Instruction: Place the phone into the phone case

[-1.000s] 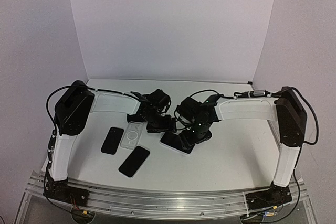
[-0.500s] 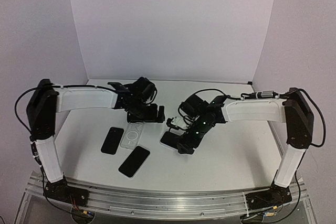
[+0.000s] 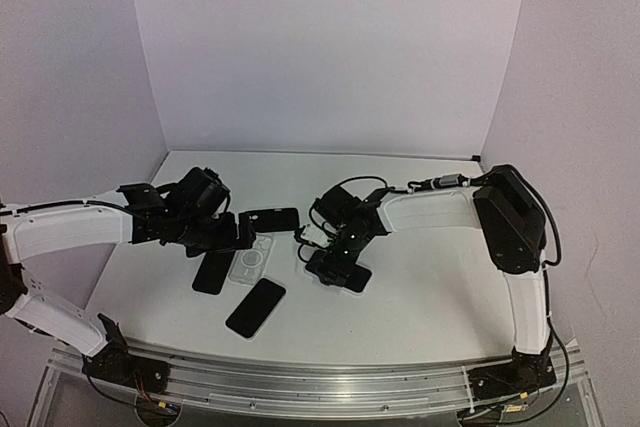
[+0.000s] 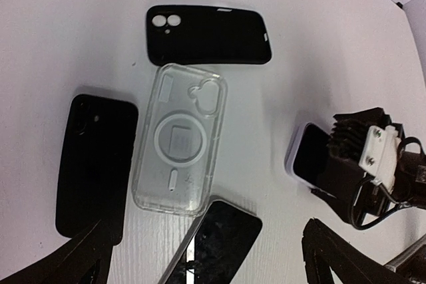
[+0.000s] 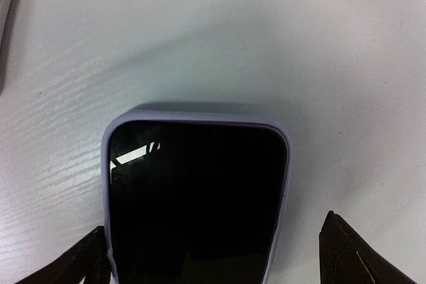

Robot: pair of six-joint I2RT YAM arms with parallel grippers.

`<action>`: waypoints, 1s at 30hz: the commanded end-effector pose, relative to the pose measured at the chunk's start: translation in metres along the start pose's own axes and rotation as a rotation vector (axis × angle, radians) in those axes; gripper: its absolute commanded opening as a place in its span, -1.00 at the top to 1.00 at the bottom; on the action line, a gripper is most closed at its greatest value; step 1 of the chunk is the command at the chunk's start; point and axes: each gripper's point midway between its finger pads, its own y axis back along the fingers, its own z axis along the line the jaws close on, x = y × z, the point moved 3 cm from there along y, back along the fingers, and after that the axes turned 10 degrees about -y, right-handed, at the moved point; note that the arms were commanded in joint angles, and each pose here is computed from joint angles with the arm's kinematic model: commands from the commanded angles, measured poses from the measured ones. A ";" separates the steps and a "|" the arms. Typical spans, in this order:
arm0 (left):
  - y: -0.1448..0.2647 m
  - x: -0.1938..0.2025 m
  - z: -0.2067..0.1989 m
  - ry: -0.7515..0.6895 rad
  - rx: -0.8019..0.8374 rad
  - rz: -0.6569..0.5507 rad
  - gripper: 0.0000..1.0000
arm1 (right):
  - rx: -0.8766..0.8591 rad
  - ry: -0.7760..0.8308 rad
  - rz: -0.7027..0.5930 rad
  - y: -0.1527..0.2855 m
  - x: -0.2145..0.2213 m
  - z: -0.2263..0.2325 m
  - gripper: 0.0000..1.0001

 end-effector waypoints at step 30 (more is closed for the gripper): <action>0.007 -0.014 0.017 0.073 -0.139 -0.052 -0.99 | 0.363 -0.988 0.105 0.013 0.139 -0.220 -0.18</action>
